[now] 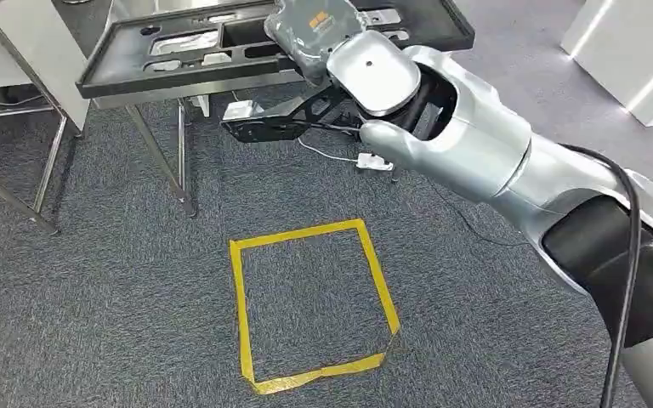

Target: Take the parts from the cabinet and place them on the table.

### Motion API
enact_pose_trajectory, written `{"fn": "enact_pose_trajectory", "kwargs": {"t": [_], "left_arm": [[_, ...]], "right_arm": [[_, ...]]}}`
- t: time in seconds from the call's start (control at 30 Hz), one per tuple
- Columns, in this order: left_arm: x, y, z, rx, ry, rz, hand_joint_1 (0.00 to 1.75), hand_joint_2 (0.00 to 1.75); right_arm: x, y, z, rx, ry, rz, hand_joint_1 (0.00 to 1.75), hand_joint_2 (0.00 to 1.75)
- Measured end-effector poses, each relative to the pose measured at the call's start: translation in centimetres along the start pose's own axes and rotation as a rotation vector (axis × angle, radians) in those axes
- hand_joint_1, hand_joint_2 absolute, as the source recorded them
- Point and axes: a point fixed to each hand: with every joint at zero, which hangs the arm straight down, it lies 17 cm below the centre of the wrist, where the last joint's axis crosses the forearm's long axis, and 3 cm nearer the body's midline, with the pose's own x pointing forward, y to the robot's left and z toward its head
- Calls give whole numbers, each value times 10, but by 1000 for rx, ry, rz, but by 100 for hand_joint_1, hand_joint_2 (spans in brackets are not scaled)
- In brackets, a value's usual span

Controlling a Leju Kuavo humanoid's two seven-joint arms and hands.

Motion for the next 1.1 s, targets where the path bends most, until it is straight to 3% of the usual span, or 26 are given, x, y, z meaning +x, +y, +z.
{"fn": "enact_pose_trajectory", "kwargs": {"t": [1.1], "left_arm": [[5,-5,1,9,-11,18,0,175]], "right_arm": [[10,-4,-7,-33,-34,-38,175,175]]}}
